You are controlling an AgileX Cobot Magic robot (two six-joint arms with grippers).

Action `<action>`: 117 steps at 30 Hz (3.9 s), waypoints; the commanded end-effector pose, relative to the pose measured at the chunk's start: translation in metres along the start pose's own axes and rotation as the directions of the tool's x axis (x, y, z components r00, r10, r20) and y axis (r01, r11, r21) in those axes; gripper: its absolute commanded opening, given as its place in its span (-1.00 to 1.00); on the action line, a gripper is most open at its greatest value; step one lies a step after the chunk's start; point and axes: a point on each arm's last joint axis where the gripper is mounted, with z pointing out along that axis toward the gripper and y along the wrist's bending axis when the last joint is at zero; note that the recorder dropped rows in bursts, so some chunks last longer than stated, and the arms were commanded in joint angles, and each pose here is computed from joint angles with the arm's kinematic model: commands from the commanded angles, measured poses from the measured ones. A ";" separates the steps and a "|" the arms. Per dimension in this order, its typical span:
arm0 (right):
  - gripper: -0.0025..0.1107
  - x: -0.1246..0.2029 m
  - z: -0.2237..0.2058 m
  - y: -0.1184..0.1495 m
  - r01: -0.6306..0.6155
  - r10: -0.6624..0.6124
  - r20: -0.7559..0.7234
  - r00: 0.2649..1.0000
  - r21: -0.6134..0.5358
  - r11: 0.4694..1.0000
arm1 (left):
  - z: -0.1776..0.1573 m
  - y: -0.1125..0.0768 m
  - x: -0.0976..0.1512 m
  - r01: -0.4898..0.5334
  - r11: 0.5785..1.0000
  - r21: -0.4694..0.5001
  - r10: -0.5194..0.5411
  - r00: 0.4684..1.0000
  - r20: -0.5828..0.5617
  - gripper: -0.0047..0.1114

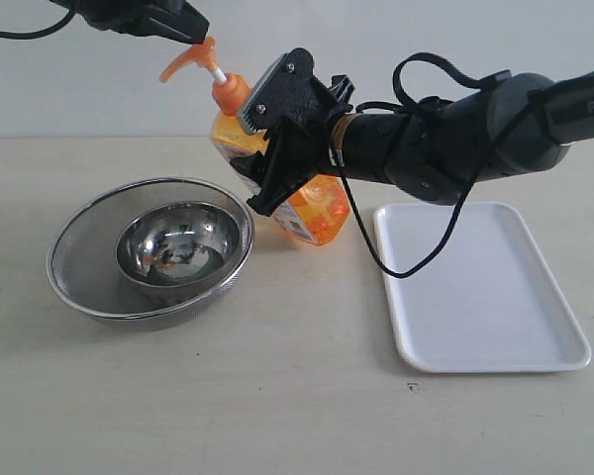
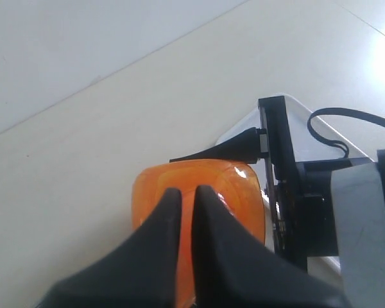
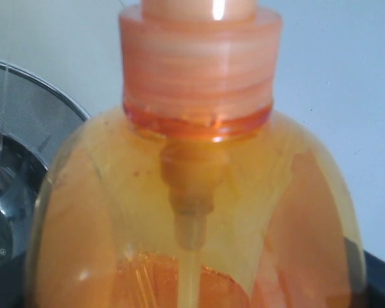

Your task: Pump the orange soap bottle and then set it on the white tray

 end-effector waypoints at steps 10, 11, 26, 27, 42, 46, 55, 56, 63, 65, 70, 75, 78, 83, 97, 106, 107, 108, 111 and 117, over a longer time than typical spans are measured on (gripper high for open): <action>-0.96 -0.015 -0.001 0.000 0.010 -0.009 0.085 0.996 -0.002 1.000 | 0.015 0.001 0.016 -0.019 1.000 0.016 0.021 0.996 -0.089 -0.84; -0.96 -0.015 -0.001 0.000 0.010 -0.009 0.085 0.996 -0.002 1.000 | 0.012 0.000 0.014 -0.024 1.000 0.009 0.025 0.997 -0.077 -0.84; -0.96 -0.015 -0.001 0.000 0.010 -0.009 0.085 0.996 -0.002 1.000 | -0.044 -0.023 -0.014 -0.106 0.992 -0.062 0.110 0.992 0.067 -0.84; -0.96 -0.015 -0.001 0.000 0.010 -0.009 0.085 0.996 -0.002 1.000 | -0.048 -0.025 -0.016 -0.110 0.991 -0.070 0.116 0.990 0.079 -0.84; -0.96 -0.014 -0.001 0.000 0.005 -0.005 0.085 0.996 -0.002 1.000 | -0.082 -0.035 -0.022 -0.155 0.973 -0.169 0.171 0.981 0.088 -0.84; -0.96 -0.014 -0.001 0.000 0.005 -0.005 0.085 0.996 -0.002 1.000 | -0.087 -0.037 -0.023 -0.160 0.970 -0.184 0.179 0.980 0.088 -0.84; -0.96 -0.014 -0.001 0.000 0.005 -0.005 0.085 0.996 -0.002 1.000 | -0.093 -0.041 -0.023 -0.170 0.969 -0.179 0.187 0.979 0.084 -0.84; -0.96 -0.014 -0.001 0.000 0.005 -0.005 0.085 0.996 -0.002 1.000 | -0.094 -0.042 -0.023 -0.169 0.970 -0.176 0.186 0.979 0.084 -0.84; -0.96 -0.014 -0.001 0.000 0.005 -0.005 0.085 0.996 -0.002 1.000 | -0.105 -0.047 -0.025 -0.188 0.962 -0.199 0.209 0.974 0.091 -0.84; -0.96 -0.014 -0.001 0.000 0.005 -0.005 0.085 0.996 -0.002 1.000 | -0.113 -0.049 -0.025 -0.186 0.956 -0.228 0.211 0.973 0.089 -0.84; -0.96 -0.014 -0.001 0.000 0.005 -0.005 0.085 0.996 -0.002 1.000 | -0.130 -0.054 -0.025 -0.184 0.944 -0.275 0.217 0.972 0.093 -0.84; -0.96 -0.014 -0.001 0.000 0.005 -0.005 0.085 0.996 -0.002 1.000 | -0.150 -0.065 -0.028 -0.197 0.935 -0.294 0.244 0.961 0.132 -0.84; -0.96 -0.014 -0.001 0.000 0.005 -0.005 0.085 0.996 -0.002 1.000 | -0.162 -0.073 -0.029 -0.204 0.930 -0.307 0.260 0.953 0.155 -0.84; -0.96 -0.014 -0.001 0.000 0.005 -0.005 0.085 0.996 -0.002 1.000 | -0.176 -0.080 -0.029 -0.200 0.923 -0.329 0.268 0.947 0.177 -0.84; -0.96 -0.015 -0.001 0.000 0.005 -0.005 0.087 0.996 -0.002 1.000 | -0.223 -0.102 -0.019 -0.175 0.894 -0.413 0.273 0.943 0.192 -0.84; -0.96 -0.015 -0.002 0.000 0.005 -0.005 0.095 0.995 -0.003 1.000 | -0.253 -0.123 -0.012 -0.173 0.885 -0.431 0.299 0.923 0.243 -0.84; -0.96 -0.015 -0.002 0.000 0.005 -0.005 0.095 0.995 -0.003 1.000 | -0.255 -0.125 -0.010 -0.173 0.887 -0.428 0.297 0.924 0.241 -0.84; -0.96 -0.015 -0.002 0.000 0.005 -0.005 0.095 0.995 -0.003 1.000 | -0.258 -0.127 -0.009 -0.171 0.888 -0.426 0.294 0.924 0.243 -0.84; -0.96 -0.016 -0.002 0.000 0.005 -0.005 0.102 0.995 -0.003 1.000 | -0.265 -0.132 -0.003 -0.164 0.889 -0.427 0.284 0.930 0.234 -0.84; -0.96 -0.018 -0.002 -0.003 -0.065 0.061 0.122 0.991 0.025 0.998 | -0.274 -0.141 0.005 -0.161 0.897 -0.411 0.268 0.939 0.217 -0.84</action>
